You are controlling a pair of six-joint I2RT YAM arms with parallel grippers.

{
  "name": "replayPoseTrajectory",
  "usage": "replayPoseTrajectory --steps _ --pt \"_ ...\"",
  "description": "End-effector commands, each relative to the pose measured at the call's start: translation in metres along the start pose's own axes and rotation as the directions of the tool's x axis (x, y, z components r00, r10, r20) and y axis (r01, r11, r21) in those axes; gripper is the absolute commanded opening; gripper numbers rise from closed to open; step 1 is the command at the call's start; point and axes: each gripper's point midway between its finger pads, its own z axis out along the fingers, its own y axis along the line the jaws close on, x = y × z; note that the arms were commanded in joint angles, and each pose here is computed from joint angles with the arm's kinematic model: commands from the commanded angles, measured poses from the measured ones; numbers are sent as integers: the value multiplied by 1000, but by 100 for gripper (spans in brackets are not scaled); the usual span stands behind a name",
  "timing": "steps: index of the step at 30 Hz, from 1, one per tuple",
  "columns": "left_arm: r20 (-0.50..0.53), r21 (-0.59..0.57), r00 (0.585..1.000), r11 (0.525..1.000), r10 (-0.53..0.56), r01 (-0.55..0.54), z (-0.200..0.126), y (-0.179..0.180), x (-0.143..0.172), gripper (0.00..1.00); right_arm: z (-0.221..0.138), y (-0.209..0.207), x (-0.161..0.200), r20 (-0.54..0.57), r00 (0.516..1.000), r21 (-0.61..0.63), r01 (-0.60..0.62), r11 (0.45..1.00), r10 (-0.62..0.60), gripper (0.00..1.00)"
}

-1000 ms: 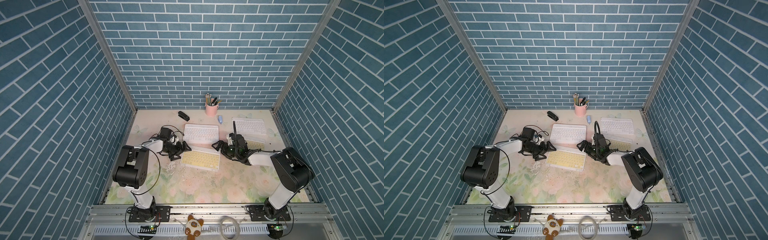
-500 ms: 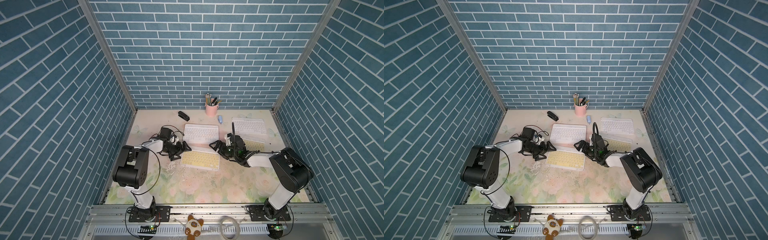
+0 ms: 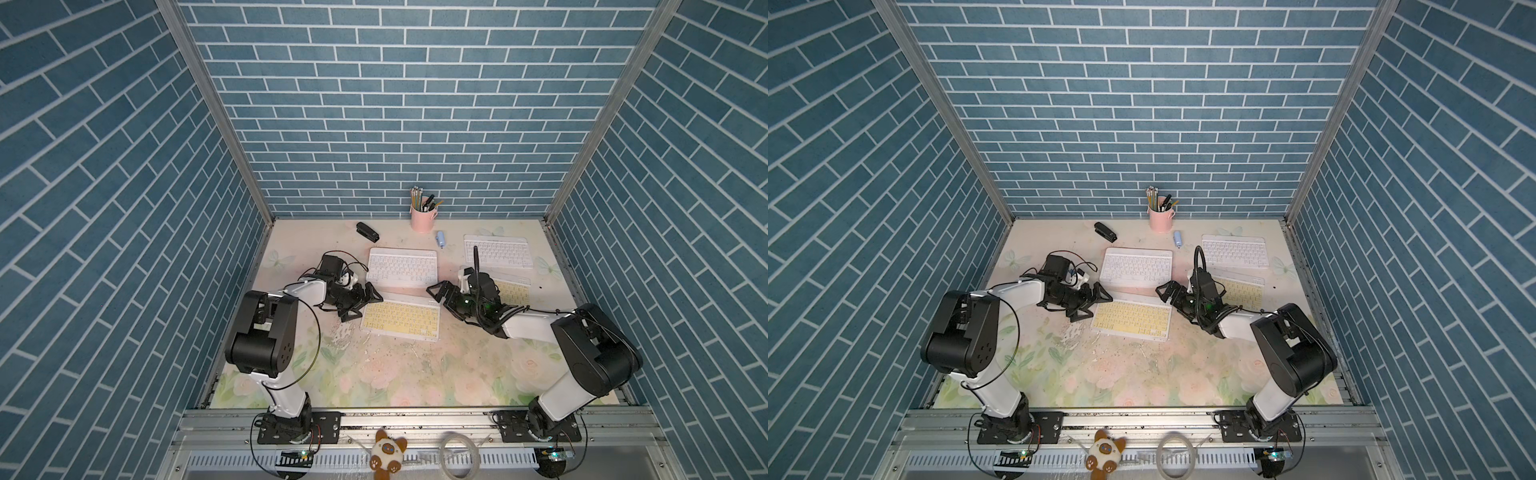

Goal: Stack the numeric keypads
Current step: Move the numeric keypad to the center of the board, then pick up the numeric keypad from the center of the board.

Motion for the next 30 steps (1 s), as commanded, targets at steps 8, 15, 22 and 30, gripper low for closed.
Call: replayPoseTrajectory --steps 8,15,22,30 --pt "-61 -59 997 997 -51 48 12 21 19 100 17 -9 -3 -12 1000 12 4 1000 -4 99" --pt "-62 -58 997 997 -54 50 12 21 18 100 21 -7 -1 -18 1000 -9 -16 1000 16 99" --pt "-66 -60 996 997 -55 51 13 21 19 100 22 -5 -1 -21 1000 -16 -19 1000 19 99" --pt "-66 -60 996 997 -57 53 14 22 19 100 24 1 3 -26 999 -39 -27 999 26 99"
